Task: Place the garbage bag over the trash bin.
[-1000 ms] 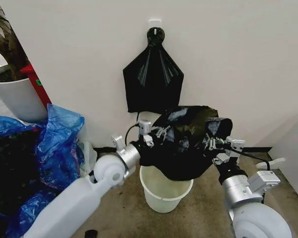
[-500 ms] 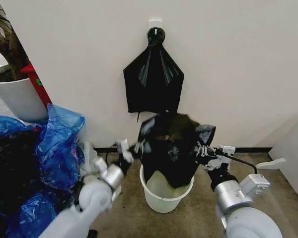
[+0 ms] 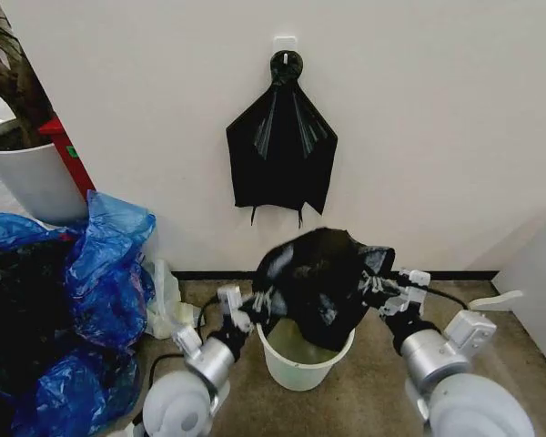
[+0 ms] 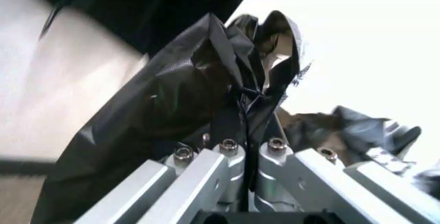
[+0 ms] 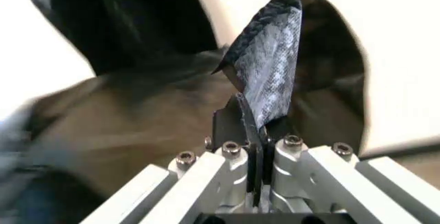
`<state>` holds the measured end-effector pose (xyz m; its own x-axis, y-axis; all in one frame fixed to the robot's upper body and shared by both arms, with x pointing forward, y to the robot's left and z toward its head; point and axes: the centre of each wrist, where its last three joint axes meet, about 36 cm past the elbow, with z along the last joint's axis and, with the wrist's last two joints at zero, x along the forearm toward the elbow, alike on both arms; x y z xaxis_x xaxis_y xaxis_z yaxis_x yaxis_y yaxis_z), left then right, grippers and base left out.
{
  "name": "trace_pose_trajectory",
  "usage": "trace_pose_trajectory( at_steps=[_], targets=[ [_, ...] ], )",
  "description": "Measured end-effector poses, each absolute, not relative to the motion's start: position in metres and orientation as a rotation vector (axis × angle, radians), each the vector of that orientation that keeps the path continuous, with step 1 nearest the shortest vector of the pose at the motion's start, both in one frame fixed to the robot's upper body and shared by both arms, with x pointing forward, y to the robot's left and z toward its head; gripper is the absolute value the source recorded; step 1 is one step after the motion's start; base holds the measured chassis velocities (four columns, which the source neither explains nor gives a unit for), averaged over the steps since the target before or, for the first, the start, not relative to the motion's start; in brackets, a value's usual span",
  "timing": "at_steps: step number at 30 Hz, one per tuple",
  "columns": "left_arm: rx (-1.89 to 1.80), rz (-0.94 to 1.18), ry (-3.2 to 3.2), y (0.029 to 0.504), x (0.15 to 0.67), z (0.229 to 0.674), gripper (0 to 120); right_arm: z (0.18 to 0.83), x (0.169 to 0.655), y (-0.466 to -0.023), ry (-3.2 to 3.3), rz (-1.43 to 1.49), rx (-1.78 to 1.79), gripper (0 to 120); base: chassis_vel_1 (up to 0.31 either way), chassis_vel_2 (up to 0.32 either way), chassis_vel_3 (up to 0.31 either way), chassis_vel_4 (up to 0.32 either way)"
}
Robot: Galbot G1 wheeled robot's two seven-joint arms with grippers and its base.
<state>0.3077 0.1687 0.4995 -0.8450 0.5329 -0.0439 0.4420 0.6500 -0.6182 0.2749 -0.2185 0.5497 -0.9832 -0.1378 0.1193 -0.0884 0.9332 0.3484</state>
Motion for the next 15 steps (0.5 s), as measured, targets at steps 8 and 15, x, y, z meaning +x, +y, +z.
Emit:
trace_pose_trajectory(
  at_steps=[8, 15],
  targets=[
    [-0.738, 0.912, -2.656, 0.183, 0.31, 0.453, 0, 0.539, 0.265, -0.2, -2.839, -0.615, 0.228, 0, 0.0, 0.0, 0.0, 0.0],
    [-0.649, 0.888, -2.62, 0.178, 0.313, 0.395, 0, 0.531, 0.256, -0.192, -2.753, -0.67, 0.23, 0, 0.0, 0.0, 0.0, 0.0]
  ],
)
